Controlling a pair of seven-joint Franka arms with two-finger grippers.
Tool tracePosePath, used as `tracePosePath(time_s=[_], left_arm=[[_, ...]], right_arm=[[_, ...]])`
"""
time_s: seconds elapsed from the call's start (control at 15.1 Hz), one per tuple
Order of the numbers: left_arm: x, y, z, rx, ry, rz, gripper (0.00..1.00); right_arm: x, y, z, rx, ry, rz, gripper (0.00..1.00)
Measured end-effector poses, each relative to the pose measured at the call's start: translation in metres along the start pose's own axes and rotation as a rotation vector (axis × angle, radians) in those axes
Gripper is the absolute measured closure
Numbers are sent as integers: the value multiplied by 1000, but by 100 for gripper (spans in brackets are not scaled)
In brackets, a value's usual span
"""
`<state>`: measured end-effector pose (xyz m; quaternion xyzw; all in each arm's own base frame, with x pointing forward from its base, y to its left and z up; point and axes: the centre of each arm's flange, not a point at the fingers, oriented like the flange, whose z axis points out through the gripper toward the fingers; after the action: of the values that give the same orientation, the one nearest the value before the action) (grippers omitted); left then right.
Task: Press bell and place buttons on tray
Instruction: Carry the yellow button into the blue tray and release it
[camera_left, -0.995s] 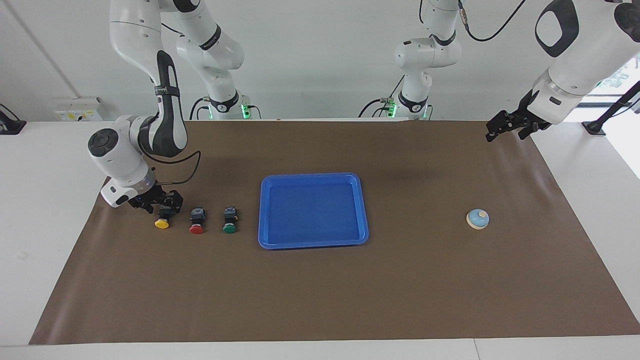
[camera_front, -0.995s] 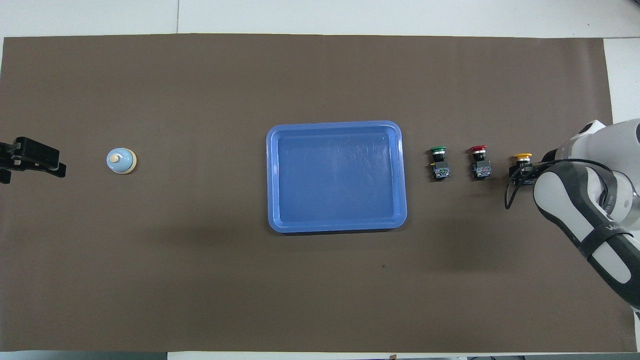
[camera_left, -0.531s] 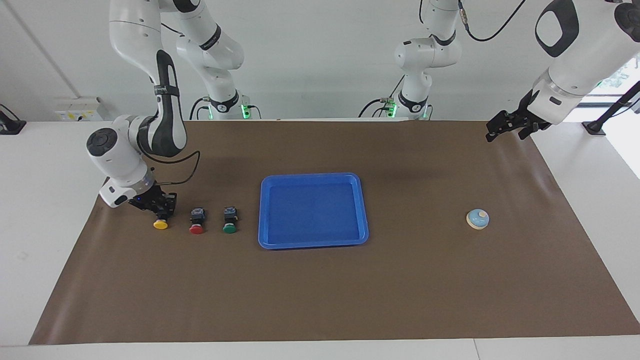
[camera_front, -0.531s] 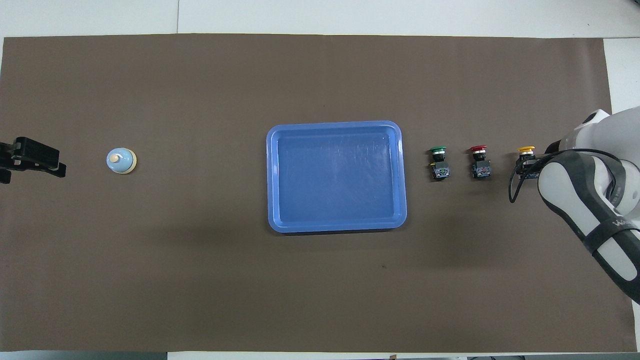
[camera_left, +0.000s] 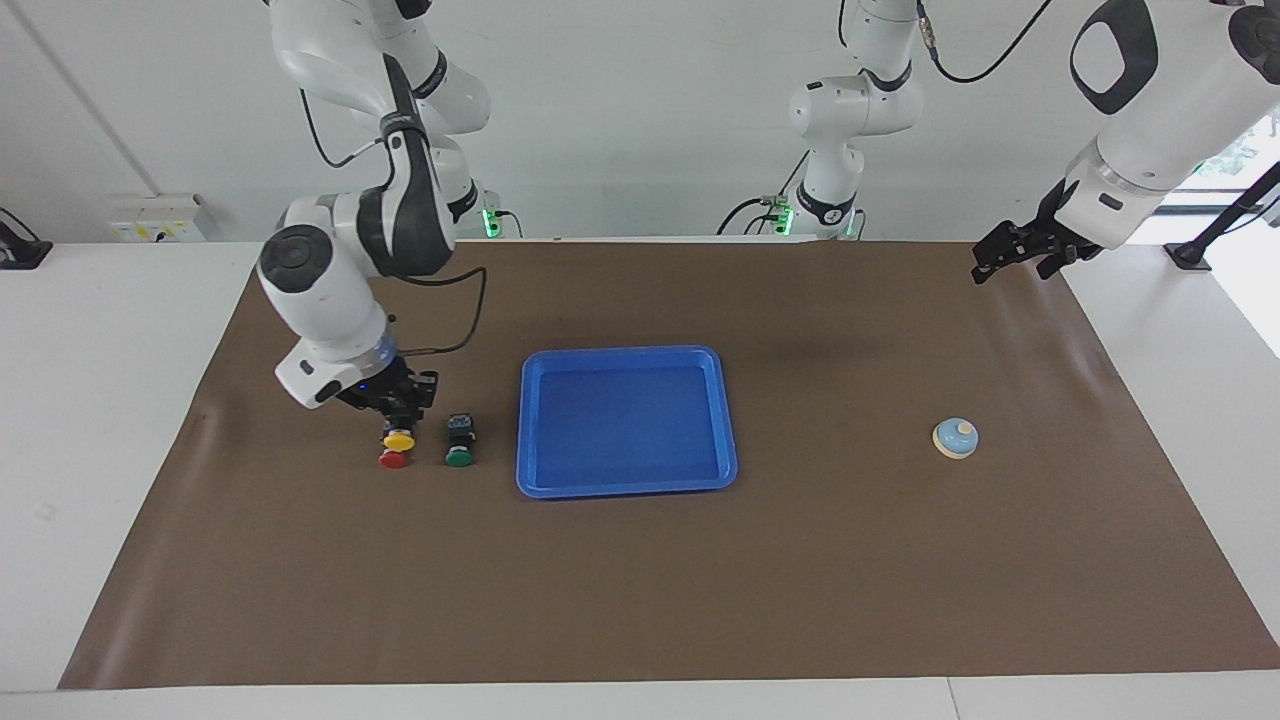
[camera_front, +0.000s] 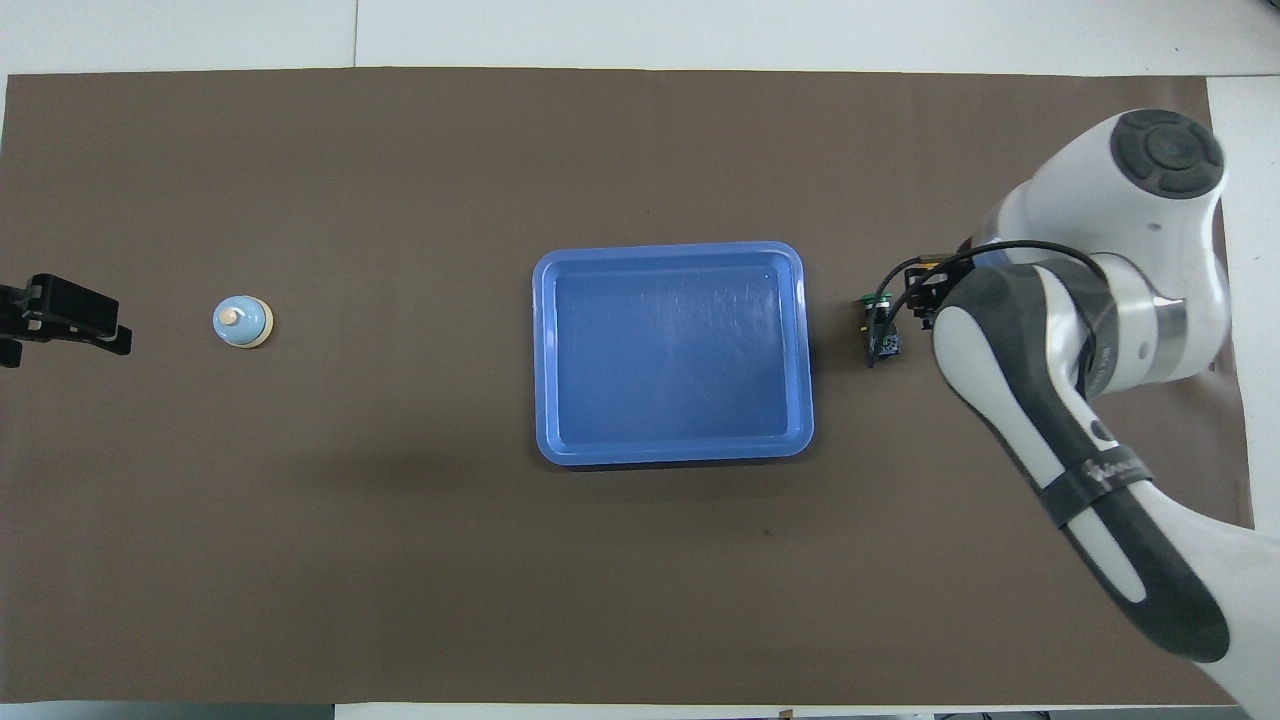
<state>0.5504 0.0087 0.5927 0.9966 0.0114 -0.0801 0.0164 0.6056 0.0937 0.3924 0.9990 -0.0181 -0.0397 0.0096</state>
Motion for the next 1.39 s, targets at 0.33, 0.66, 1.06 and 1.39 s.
tracePosePath(time_s=[0.33, 0.66, 1.06, 1.39], left_arm=[[0, 0, 0, 0, 0, 0, 0], [0, 0, 0, 0, 0, 0, 0], [0, 0, 0, 0, 0, 0, 0], [0, 0, 0, 0, 0, 0, 0]], right_arm=[[-39, -135, 6, -12, -2, 70, 59], [-38, -165, 42, -2, 2, 60, 59], [-41, -165, 68, 5, 9, 58, 59], [-43, -164, 69, 10, 0, 64, 27]])
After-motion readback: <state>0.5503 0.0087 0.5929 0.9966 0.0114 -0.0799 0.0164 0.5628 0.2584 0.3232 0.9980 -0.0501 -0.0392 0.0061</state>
